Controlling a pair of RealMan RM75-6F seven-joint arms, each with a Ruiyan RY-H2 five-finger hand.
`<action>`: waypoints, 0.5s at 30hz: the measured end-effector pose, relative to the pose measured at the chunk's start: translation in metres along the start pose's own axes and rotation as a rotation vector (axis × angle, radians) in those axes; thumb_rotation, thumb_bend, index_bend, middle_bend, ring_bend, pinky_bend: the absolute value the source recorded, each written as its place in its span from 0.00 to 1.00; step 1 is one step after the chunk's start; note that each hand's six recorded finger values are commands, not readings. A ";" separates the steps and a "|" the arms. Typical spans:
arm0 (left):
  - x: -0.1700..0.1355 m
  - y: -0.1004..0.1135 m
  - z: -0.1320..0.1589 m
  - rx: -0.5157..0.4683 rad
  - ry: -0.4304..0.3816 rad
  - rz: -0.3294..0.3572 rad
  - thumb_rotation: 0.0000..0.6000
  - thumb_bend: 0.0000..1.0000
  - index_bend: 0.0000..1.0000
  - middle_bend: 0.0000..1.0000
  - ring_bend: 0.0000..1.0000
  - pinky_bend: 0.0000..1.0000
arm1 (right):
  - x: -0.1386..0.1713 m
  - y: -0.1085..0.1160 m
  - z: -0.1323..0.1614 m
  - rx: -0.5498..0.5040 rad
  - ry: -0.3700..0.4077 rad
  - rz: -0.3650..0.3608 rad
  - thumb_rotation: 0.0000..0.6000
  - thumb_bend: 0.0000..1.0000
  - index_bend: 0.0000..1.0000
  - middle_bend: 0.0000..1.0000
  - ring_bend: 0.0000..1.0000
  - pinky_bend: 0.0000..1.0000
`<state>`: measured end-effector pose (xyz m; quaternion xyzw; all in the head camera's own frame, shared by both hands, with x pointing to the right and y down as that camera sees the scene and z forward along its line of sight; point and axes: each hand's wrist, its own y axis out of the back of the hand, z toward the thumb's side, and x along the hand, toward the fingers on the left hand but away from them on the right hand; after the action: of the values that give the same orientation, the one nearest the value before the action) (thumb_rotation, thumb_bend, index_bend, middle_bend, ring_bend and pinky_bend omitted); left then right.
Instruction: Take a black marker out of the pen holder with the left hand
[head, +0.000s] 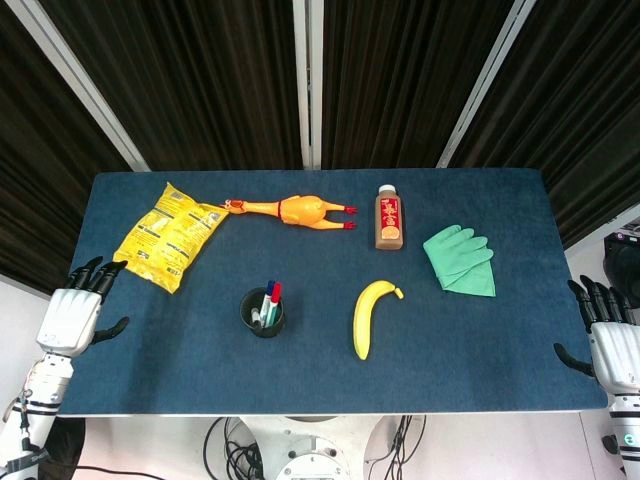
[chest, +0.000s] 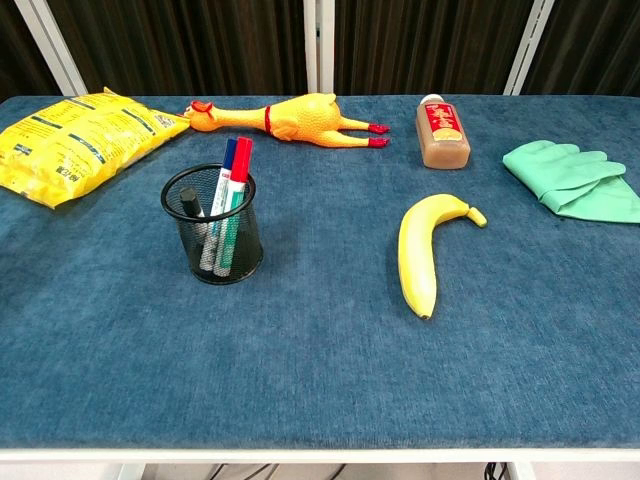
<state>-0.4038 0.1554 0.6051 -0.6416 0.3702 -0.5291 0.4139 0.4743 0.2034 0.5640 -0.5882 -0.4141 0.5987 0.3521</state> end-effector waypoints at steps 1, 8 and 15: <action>0.000 0.000 0.001 -0.002 -0.003 0.002 1.00 0.19 0.10 0.14 0.04 0.19 | 0.000 0.000 0.000 0.001 0.001 0.000 1.00 0.15 0.00 0.00 0.00 0.00; -0.003 -0.001 0.004 0.000 -0.016 -0.001 1.00 0.19 0.11 0.14 0.04 0.19 | 0.001 0.001 0.000 0.004 0.002 -0.002 1.00 0.15 0.00 0.00 0.00 0.00; -0.007 0.002 0.022 -0.052 -0.095 -0.002 1.00 0.19 0.14 0.16 0.04 0.19 | 0.001 0.001 0.002 0.001 0.005 -0.004 1.00 0.15 0.00 0.00 0.00 0.00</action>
<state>-0.3828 0.1641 0.5990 -0.6770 0.3628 -0.4887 0.4138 0.4724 0.2034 0.5630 -0.5887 -0.4140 0.5967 0.3548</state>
